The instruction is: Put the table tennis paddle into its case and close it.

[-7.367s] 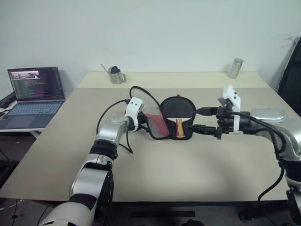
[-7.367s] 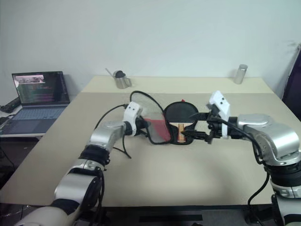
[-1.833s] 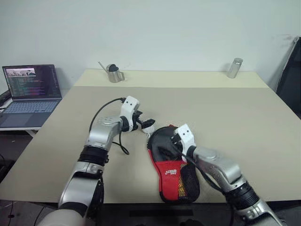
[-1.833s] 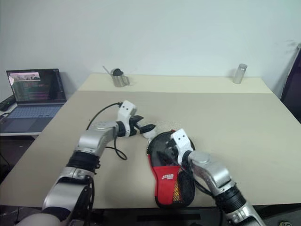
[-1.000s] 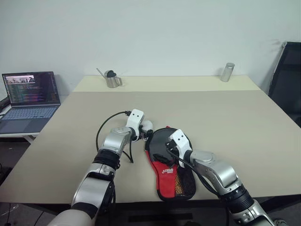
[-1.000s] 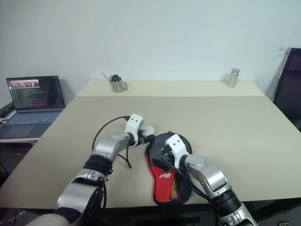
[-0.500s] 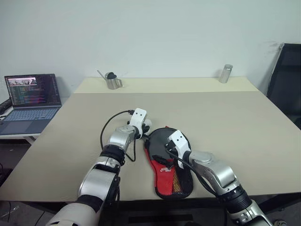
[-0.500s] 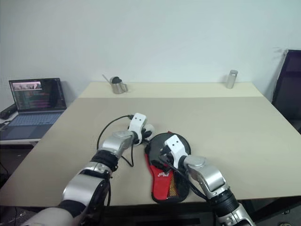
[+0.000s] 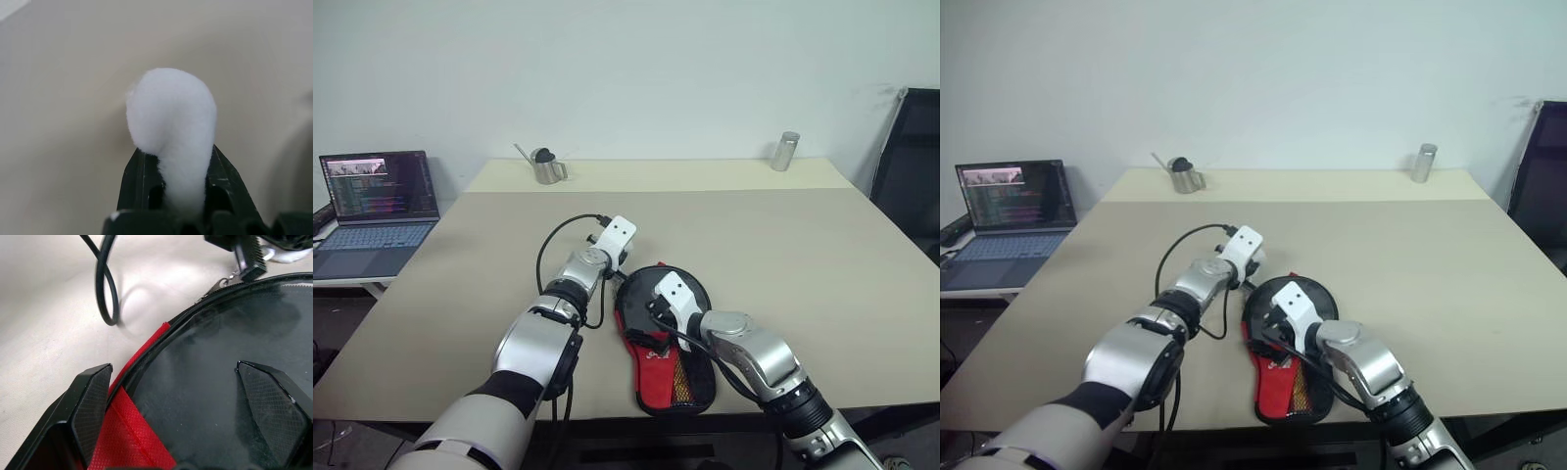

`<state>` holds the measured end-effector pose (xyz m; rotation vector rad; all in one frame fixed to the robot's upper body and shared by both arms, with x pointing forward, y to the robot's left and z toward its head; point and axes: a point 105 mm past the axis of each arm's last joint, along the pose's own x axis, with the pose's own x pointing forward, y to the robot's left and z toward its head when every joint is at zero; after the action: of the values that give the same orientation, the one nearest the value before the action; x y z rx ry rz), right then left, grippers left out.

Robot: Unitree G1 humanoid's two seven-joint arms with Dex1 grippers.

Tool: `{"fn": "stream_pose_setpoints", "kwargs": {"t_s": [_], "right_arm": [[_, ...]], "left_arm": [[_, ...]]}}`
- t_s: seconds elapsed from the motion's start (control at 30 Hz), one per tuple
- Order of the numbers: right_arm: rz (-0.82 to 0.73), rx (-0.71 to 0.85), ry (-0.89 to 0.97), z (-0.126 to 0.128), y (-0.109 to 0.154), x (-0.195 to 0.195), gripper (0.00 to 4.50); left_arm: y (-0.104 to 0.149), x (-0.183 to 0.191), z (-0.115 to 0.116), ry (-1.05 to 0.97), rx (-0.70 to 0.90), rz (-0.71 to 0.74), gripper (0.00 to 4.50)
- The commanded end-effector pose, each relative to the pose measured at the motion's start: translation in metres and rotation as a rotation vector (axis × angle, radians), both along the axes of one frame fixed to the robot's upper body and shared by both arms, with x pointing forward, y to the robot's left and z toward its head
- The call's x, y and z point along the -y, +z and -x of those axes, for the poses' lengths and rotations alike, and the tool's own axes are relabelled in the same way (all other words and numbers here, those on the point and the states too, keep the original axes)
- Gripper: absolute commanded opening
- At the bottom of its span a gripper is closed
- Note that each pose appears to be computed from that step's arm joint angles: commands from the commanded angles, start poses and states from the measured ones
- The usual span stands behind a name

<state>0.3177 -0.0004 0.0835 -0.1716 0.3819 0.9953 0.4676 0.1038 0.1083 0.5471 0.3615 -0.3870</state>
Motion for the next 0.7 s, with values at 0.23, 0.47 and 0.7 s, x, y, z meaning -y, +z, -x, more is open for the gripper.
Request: {"fn": "stream_pose_setpoints", "kwargs": {"t_s": [0.23,0.47,0.7], "right_arm": [[0.024,-0.093,0.016,0.011,-0.016,-0.001,4.50],[0.022,-0.115,0.021,0.013,-0.018,-0.003,4.50],[0.011,-0.132,0.016,0.013,-0.023,-0.008,4.50]], "left_arm": [[0.036,0.040,-0.007,-0.159,0.222,-0.263,0.32],[0.054,0.064,-0.008,-0.227,0.404,-0.504,0.31],[0.081,0.092,-0.005,-0.275,0.630,-0.657,0.31]]}}
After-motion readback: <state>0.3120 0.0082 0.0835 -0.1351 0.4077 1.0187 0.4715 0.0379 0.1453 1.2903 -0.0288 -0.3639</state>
